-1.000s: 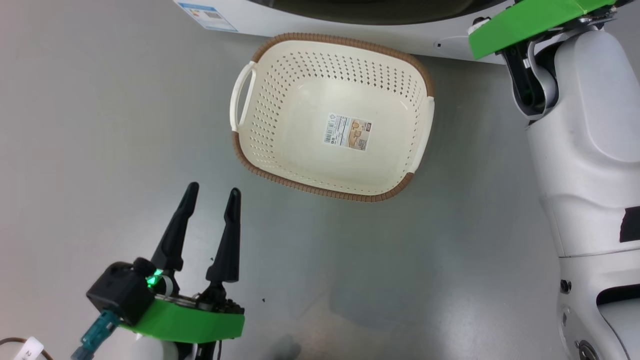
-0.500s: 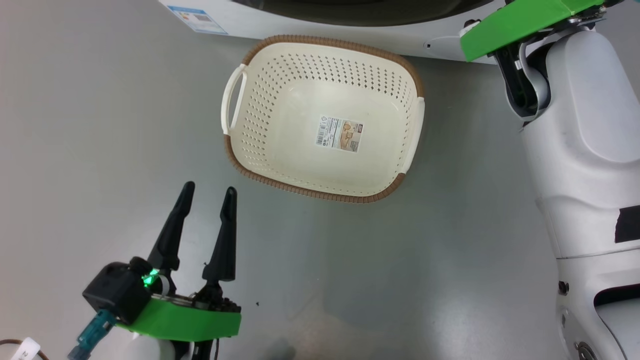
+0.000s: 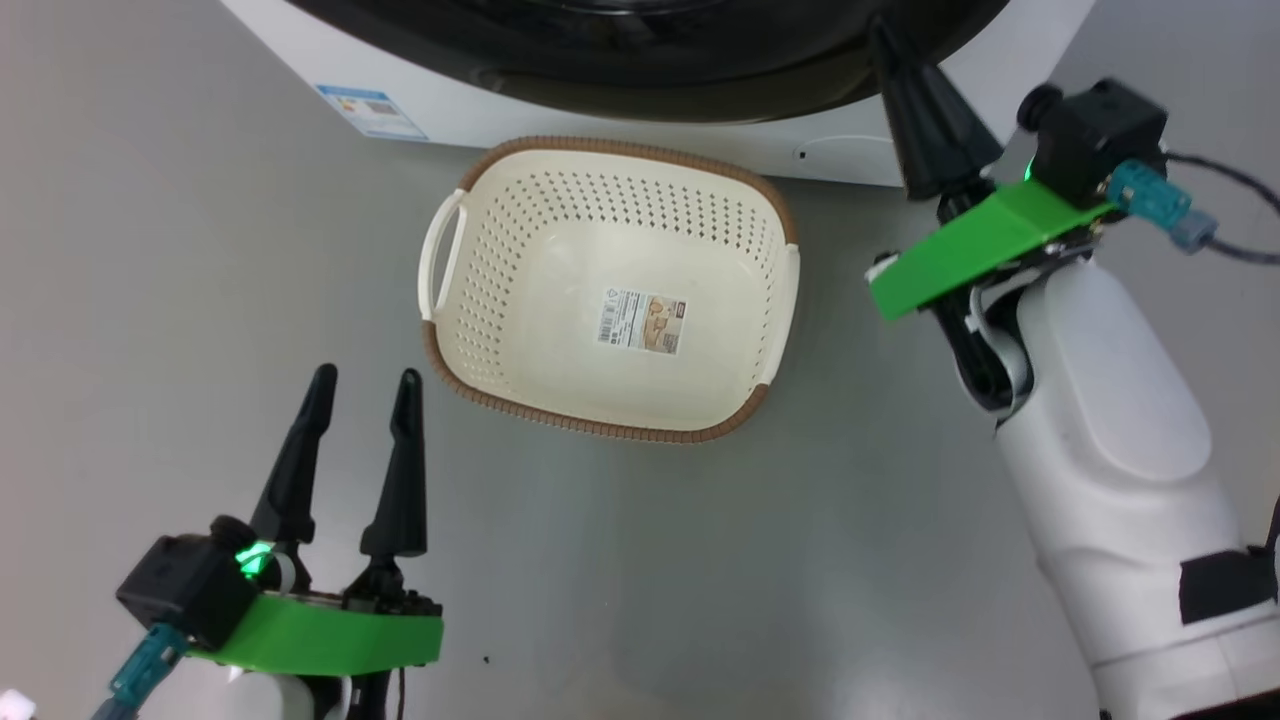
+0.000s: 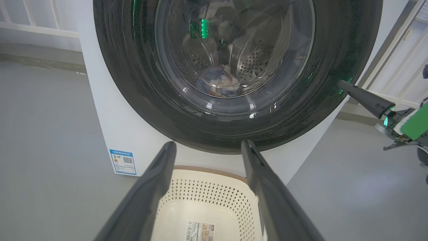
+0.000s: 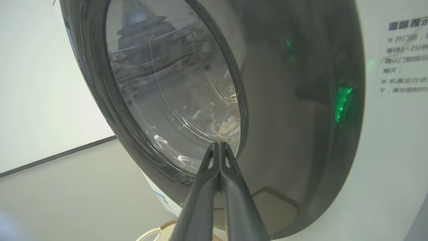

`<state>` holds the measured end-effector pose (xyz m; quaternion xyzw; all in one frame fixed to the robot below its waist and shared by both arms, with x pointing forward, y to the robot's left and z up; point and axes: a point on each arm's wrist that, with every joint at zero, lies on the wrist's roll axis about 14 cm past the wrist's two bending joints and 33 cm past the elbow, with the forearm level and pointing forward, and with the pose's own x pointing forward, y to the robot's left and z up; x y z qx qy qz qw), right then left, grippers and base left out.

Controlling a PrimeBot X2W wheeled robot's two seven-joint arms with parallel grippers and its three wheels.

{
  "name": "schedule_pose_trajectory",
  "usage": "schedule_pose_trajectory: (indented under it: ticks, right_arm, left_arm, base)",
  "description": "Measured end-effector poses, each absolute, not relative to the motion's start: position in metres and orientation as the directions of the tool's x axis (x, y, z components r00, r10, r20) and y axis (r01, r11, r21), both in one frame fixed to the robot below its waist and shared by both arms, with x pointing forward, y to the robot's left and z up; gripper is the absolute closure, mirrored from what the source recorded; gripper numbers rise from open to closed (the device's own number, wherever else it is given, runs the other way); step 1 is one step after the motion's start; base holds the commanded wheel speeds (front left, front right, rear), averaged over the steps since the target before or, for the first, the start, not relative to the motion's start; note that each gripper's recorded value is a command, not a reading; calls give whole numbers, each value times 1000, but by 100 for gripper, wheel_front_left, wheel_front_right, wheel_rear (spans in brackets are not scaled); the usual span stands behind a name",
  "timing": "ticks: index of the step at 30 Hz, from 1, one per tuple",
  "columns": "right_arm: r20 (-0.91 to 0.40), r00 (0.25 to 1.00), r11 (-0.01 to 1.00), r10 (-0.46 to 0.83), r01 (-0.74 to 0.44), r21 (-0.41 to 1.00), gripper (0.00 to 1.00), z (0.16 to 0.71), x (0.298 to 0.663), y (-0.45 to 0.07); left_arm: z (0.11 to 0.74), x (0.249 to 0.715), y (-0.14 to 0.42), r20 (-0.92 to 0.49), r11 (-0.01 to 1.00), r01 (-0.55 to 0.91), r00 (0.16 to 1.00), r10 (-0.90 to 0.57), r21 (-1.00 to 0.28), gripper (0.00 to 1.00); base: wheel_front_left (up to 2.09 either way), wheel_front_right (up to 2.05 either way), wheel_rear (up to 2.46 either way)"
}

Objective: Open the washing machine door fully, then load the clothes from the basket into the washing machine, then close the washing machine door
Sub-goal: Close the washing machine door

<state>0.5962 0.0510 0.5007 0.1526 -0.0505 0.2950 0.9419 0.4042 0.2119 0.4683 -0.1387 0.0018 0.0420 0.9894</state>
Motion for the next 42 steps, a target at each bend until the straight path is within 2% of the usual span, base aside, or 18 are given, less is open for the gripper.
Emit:
schedule_pose_trajectory:
  ticks: [2, 3, 4, 5, 7, 22, 42]
  right_arm:
    - [166, 822, 779, 545, -569, 262, 98, 495, 587, 48]
    - [154, 824, 779, 545, -566, 271, 84, 492, 582, 47]
    - [142, 827, 781, 544, -561, 277, 58, 488, 578, 44]
    - [131, 831, 784, 541, -555, 279, 58, 485, 574, 41]
    - [113, 837, 792, 535, -544, 278, 0, 480, 566, 35]
    - [47, 910, 867, 412, -408, 286, 0, 472, 504, -34]
    - [43, 977, 940, 207, -211, 269, 0, 488, 425, -120]
  left_arm:
    - [470, 403, 215, -10, 957, -91, 996, 92, -275, 0]
    - [471, 402, 215, -7, 956, -92, 996, 93, -278, 0]
    - [473, 402, 216, -3, 954, -94, 995, 97, -285, 0]
    - [474, 402, 217, 3, 952, -96, 995, 101, -290, 0]
    - [477, 401, 218, 9, 951, -97, 995, 104, -293, 0]
    - [487, 386, 214, 36, 959, -79, 995, 92, -274, 0]
    - [496, 359, 199, 58, 965, -27, 997, 44, -260, 0]
  base:
    - [0, 0, 0]
    - [0, 0, 0]
    - [0, 0, 0]
    - [0, 0, 0]
    - [0, 0, 0]
    - [0, 0, 0]
    - [0, 0, 0]
